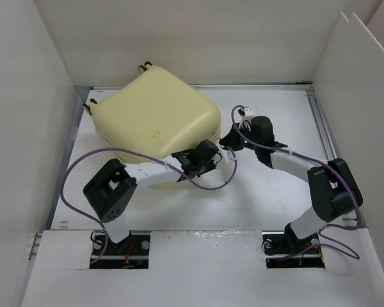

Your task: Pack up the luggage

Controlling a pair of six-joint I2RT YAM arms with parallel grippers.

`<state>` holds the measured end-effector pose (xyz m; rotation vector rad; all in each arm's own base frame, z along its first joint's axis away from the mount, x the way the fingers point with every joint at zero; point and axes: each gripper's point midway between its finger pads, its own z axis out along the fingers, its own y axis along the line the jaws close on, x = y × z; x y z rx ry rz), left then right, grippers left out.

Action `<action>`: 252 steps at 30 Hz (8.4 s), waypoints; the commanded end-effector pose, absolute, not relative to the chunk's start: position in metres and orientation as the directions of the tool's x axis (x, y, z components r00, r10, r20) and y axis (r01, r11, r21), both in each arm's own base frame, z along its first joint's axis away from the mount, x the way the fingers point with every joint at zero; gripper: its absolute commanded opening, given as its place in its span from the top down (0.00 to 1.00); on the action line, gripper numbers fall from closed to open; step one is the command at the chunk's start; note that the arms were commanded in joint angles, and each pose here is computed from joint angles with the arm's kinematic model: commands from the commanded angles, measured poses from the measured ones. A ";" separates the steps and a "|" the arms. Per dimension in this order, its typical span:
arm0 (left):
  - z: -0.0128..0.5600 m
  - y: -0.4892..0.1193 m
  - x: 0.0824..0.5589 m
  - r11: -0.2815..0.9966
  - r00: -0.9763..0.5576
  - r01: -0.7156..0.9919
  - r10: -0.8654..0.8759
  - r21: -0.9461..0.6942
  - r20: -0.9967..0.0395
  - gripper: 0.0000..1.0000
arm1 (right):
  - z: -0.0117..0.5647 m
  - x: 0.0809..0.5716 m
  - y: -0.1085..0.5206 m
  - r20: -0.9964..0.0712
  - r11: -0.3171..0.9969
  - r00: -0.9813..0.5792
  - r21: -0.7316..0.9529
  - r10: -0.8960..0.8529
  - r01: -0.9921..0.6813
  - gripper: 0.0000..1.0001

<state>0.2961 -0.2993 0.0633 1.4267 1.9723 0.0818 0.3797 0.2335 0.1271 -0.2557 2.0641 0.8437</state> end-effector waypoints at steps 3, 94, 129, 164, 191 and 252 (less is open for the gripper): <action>0.015 -0.186 0.186 -0.006 0.031 0.989 0.986 0.150 -0.161 1.00 | 0.117 0.404 0.190 -0.816 0.873 -0.546 0.396 0.192 -0.284 1.00; 0.310 -0.174 0.272 0.612 -0.042 0.614 0.656 0.499 -0.753 0.36 | 0.172 0.405 0.272 -0.870 0.577 -0.487 0.363 -0.070 -0.731 0.48; 0.187 0.025 0.364 0.938 -0.720 0.247 0.011 -0.241 -0.693 0.18 | 0.137 0.278 0.328 -0.920 0.157 -0.340 0.312 -0.197 -0.937 0.48; 0.154 0.021 0.359 0.950 -0.736 0.307 0.203 -0.051 -0.646 0.22 | 0.157 0.388 0.270 -0.925 0.941 -0.353 -0.015 -0.141 -0.337 1.00; 0.089 0.141 0.360 0.973 -0.800 -0.221 -0.220 -0.067 -0.558 0.53 | 0.153 0.363 0.328 -0.936 0.766 -0.349 0.196 -0.039 -0.613 1.00; 0.225 0.108 0.395 0.928 -0.467 -0.366 -0.242 -0.063 -0.850 0.11 | 0.330 0.272 -0.104 -0.908 0.706 -0.012 0.317 0.418 0.633 0.00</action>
